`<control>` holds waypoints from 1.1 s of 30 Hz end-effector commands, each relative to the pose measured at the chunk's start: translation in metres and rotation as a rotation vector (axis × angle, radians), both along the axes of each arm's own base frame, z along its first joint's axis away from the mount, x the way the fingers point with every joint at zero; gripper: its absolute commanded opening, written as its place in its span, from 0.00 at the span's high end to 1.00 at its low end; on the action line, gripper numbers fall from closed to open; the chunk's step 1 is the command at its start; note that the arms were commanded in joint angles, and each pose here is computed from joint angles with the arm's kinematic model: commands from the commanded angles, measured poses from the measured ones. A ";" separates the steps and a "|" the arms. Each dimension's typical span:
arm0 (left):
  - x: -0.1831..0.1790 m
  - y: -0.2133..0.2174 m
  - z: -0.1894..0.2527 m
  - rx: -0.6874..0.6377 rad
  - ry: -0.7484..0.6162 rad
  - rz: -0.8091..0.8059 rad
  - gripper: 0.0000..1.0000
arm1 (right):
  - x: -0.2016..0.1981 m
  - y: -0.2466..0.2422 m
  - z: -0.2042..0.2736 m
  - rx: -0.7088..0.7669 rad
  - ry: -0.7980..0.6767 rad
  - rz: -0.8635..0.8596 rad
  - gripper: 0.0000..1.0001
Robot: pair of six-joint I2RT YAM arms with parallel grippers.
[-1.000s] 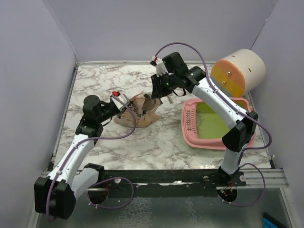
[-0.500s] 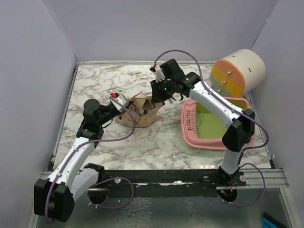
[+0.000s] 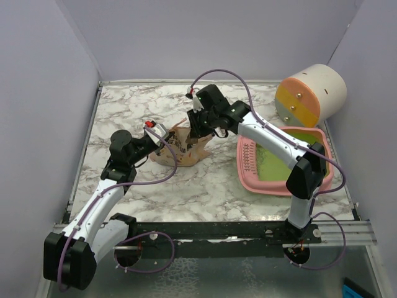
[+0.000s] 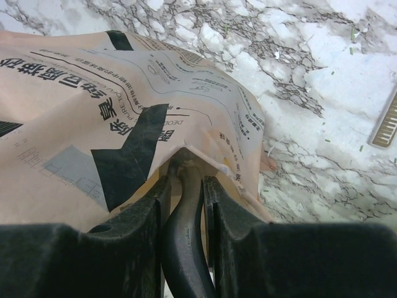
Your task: Fill the litter box with clean litter
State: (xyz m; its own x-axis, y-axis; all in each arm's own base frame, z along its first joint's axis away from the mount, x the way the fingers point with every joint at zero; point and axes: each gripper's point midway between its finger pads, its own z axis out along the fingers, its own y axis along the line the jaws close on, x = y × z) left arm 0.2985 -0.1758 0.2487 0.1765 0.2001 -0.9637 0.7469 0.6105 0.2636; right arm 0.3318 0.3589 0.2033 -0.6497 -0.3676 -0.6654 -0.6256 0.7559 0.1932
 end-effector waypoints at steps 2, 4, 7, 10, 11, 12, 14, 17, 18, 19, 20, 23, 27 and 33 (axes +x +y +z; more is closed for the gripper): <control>-0.006 -0.011 0.046 -0.064 -0.162 -0.049 1.00 | 0.013 -0.025 -0.057 -0.156 -0.001 -0.097 0.99; -0.006 -0.011 0.047 -0.066 -0.160 -0.050 1.00 | 0.011 -0.033 -0.068 -0.188 0.007 -0.119 0.99; -0.005 -0.013 0.046 -0.070 -0.150 -0.058 1.00 | 0.006 -0.043 -0.085 -0.224 0.021 -0.142 0.99; -0.004 -0.015 0.044 -0.069 -0.139 -0.066 1.00 | 0.003 -0.042 -0.099 -0.224 0.039 -0.131 0.99; -0.004 -0.016 0.044 -0.069 -0.137 -0.070 1.00 | 0.002 -0.040 -0.102 -0.222 0.051 -0.124 0.99; -0.004 -0.016 0.043 -0.070 -0.135 -0.070 1.00 | 0.000 -0.038 -0.105 -0.216 0.064 -0.118 0.99; -0.004 -0.016 0.041 -0.068 -0.131 -0.071 1.00 | -0.001 -0.031 -0.111 -0.203 0.083 -0.100 0.99; -0.003 -0.016 0.038 -0.062 -0.127 -0.066 1.00 | -0.002 -0.023 -0.119 -0.181 0.108 -0.076 0.99; -0.002 -0.016 0.036 -0.060 -0.124 -0.063 1.00 | -0.003 -0.021 -0.123 -0.177 0.116 -0.069 0.99; -0.001 -0.015 0.035 -0.058 -0.120 -0.061 1.00 | -0.003 -0.019 -0.126 -0.175 0.123 -0.064 0.99; -0.001 -0.015 0.034 -0.058 -0.119 -0.061 1.00 | -0.004 -0.017 -0.129 -0.171 0.133 -0.060 0.99; 0.000 -0.017 0.033 -0.057 -0.113 -0.065 1.00 | -0.008 -0.013 -0.140 -0.160 0.160 -0.045 0.99; 0.001 -0.017 0.030 -0.054 -0.104 -0.067 1.00 | -0.016 -0.009 -0.154 -0.140 0.205 -0.022 0.99; 0.004 -0.019 0.024 -0.052 -0.084 -0.072 1.00 | -0.034 0.003 -0.169 -0.069 0.288 0.022 0.99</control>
State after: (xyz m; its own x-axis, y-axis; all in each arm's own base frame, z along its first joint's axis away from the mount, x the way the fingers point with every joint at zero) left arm 0.3097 -0.1790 0.2412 0.1636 0.1954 -0.9670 0.7431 0.6203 0.2511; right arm 0.3406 0.3891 0.1536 -0.6764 -0.2698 -0.6854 -0.6211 0.7092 0.3337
